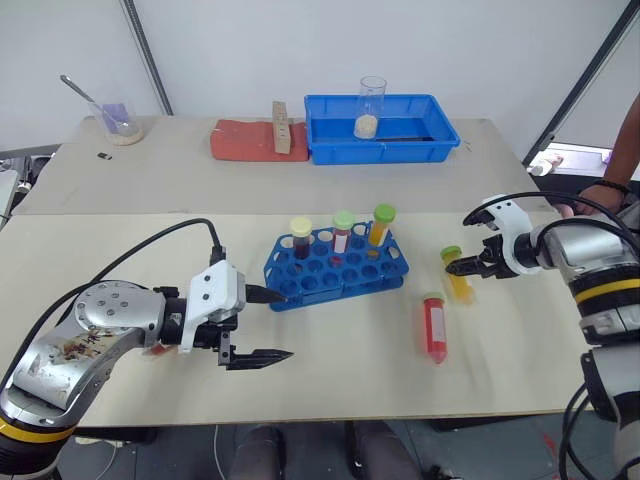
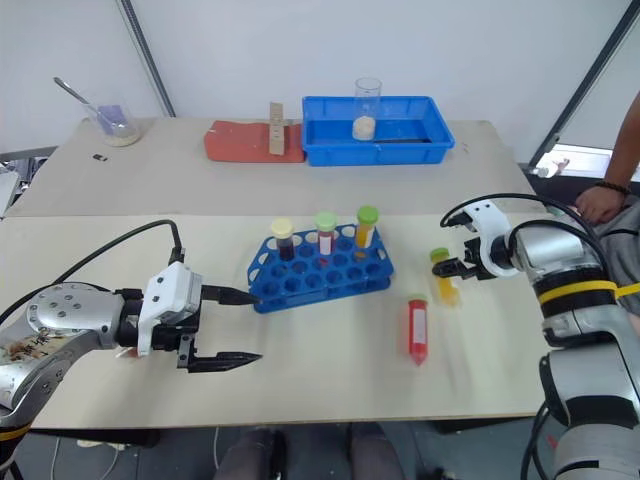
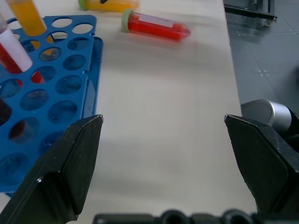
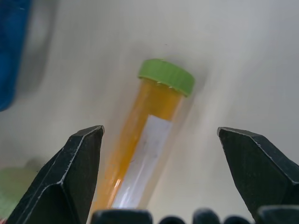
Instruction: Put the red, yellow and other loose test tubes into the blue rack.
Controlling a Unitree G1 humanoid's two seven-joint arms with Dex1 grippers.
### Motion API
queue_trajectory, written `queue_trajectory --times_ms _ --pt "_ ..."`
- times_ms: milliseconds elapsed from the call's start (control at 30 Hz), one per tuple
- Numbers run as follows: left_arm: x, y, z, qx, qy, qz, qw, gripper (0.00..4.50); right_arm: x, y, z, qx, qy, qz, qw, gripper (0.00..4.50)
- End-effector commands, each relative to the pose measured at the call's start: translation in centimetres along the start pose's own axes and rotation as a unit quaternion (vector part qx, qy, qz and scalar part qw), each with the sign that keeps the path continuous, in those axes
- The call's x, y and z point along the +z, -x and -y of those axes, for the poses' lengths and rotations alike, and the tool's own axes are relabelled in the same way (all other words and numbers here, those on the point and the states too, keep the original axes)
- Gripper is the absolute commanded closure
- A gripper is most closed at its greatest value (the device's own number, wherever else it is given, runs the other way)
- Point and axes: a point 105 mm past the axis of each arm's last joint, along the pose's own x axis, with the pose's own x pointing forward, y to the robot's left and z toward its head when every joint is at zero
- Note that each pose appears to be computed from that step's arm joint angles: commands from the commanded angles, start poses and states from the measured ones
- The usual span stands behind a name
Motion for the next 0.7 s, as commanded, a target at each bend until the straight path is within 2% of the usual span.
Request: queue_trajectory --times_ms 33,100,133,233,433,467,700 --pt "0.7 -0.3 0.5 0.0 -0.023 0.009 1.0 0.01 1.1 0.2 0.7 -0.007 0.0 0.005 1.0 0.17" --pt "0.6 -0.3 0.5 0.001 -0.022 0.009 1.0 0.01 1.5 -0.1 0.4 -0.001 0.0 0.001 1.0 0.17" --pt "0.6 -0.4 0.5 0.002 -0.022 0.009 1.0 0.0 1.5 -0.3 0.3 0.002 0.0 -0.003 1.0 0.4" --pt "0.4 -0.5 0.5 0.002 -0.023 0.008 1.0 0.0 1.5 -0.6 0.1 0.008 0.002 -0.012 1.0 1.21" --pt "0.1 -0.8 0.6 -0.003 -0.022 0.011 1.0 0.0 1.3 -1.1 0.0 0.012 -0.001 -0.018 1.0 3.32" --pt "0.0 -0.8 0.6 -0.004 -0.022 0.011 1.0 0.0 1.3 -1.1 0.0 0.01 -0.002 -0.017 1.0 3.5" --pt "-0.4 -0.4 -0.4 0.015 -0.009 0.024 1.0 0.0 2.4 1.0 0.8 0.002 0.004 0.031 1.0 3.51"
